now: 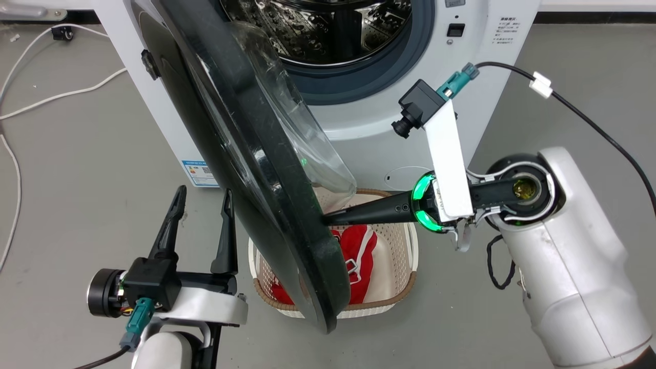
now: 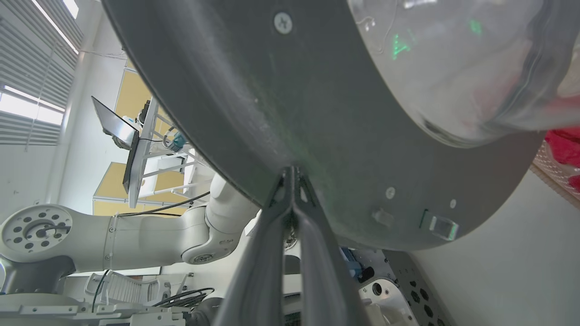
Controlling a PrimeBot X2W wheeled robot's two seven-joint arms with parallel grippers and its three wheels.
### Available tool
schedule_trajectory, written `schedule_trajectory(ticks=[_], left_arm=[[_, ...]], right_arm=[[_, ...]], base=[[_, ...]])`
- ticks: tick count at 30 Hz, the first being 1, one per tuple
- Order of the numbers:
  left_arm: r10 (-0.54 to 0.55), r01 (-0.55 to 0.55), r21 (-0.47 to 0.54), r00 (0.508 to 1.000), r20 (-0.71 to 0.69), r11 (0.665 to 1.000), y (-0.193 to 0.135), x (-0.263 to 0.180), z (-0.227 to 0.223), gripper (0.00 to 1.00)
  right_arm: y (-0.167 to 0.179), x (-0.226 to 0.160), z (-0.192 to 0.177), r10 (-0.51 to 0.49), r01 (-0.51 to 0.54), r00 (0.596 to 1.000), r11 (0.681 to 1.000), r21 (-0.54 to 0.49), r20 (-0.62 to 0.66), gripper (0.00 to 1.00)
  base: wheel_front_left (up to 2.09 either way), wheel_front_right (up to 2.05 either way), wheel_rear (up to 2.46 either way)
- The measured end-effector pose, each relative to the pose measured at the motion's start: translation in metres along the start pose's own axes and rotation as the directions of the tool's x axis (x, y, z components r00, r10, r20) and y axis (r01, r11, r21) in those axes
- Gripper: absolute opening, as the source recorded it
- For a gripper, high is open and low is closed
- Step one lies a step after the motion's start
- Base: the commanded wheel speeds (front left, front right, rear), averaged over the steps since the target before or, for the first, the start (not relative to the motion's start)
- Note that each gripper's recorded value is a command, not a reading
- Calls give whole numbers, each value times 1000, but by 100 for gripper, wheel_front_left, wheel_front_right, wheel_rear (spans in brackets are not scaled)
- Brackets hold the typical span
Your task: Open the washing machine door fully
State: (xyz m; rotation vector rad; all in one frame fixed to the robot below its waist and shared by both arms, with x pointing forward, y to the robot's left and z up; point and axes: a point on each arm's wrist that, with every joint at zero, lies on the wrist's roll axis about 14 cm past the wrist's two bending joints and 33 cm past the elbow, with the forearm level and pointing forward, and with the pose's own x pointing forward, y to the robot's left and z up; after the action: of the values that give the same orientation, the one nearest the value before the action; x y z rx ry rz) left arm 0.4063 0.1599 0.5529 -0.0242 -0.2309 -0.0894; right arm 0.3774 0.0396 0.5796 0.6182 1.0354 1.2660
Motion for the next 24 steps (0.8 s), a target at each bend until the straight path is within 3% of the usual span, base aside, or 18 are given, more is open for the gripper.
schedule_trajectory(ticks=[4,7,9,12,15,16,17,18,20,24], left_arm=[[4,-4,-1,1000,-3,1000,0,-3,0,100],[10,-10,-1,1000,-6,1000,1,-5,-1,100],[13,-13,-1,1000,-2,1000,2,-5,1,100],[19,-19,0,1000,-5,1000,3,-8,1,100],[21,-21,-1,1000,-6,1000,3,-9,0,100],[21,-21,0,1000,-4,1000,3,-8,1,100],[21,-21,-1,1000,-3,1000,3,-8,1,100],[21,-21,-1,1000,-2,1000,3,-8,1,100],[23,-23,1,1000,-1,1000,4,-9,2,100],[27,-27,3,1000,-2,1000,5,-11,2,100]], right_arm=[[3,-4,13,8,-8,991,1000,-3,131,0],[3,-17,31,17,-19,959,1000,5,281,0],[4,-33,44,28,-35,916,999,11,399,0],[2,-61,61,20,-35,821,999,15,570,0],[-10,-91,64,-17,-28,703,998,51,711,2],[-15,-102,64,-36,-21,658,998,67,752,12],[-22,-113,62,-55,-22,610,996,87,790,43],[-28,-123,59,-76,-23,561,994,107,824,100],[-42,-143,51,-128,-16,461,988,153,878,100],[-75,-165,22,-261,36,314,964,263,913,100]], base=[[0,0,0],[0,0,0],[0,0,0],[0,0,0],[0,0,0],[0,0,0],[0,0,0],[0,0,0],[0,0,0],[0,0,0]])
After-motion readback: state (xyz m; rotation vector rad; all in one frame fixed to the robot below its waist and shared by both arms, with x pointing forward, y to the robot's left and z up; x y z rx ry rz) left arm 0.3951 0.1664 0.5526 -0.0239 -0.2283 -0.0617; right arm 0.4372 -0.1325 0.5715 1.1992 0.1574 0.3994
